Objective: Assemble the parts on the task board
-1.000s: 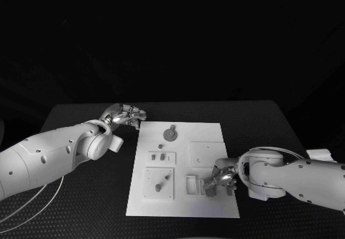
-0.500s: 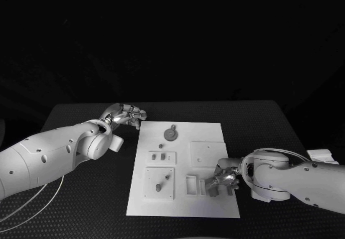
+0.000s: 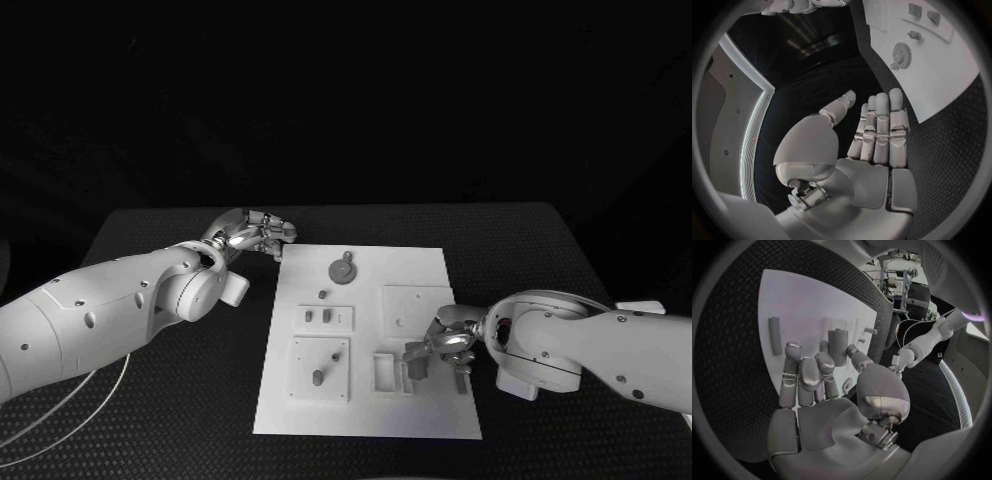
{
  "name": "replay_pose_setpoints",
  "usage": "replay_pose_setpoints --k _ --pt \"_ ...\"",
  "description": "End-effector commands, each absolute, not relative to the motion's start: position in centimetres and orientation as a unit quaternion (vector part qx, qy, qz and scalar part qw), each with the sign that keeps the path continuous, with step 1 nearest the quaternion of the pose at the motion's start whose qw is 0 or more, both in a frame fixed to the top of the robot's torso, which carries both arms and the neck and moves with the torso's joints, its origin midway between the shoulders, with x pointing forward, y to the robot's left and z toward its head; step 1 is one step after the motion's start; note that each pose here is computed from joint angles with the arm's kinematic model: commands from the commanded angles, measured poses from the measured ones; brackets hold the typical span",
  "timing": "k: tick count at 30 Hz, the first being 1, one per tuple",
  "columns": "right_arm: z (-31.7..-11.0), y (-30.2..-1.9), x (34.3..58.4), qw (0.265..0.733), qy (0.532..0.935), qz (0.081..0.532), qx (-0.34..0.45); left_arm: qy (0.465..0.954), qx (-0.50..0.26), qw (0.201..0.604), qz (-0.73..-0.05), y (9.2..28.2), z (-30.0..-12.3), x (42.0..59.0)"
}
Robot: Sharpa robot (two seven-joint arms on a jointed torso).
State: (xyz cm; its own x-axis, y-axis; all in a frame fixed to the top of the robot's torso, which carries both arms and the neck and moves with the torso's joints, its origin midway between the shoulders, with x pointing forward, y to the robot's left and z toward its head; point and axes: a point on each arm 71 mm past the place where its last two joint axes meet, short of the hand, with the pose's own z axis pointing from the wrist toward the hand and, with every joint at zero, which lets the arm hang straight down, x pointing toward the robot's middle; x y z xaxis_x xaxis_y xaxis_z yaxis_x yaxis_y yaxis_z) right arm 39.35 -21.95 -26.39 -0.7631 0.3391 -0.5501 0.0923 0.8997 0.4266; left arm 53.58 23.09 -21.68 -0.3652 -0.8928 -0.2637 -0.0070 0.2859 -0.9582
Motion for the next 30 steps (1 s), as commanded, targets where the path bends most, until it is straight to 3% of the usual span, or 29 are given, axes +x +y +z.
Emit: replay_pose_setpoints --k 1,18,30 --pt "-26.5 -21.0 39.0 0.291 0.922 0.206 0.151 0.665 -0.337 0.442 -0.499 22.9 -21.6 53.5" --pt "-27.2 -18.1 39.6 0.288 0.927 0.207 0.119 0.665 -0.335 0.441 -0.501 22.7 -21.6 53.5" --pt "-27.6 -17.8 39.6 0.287 0.929 0.205 0.113 0.665 -0.336 0.442 -0.500 22.8 -21.6 53.5"
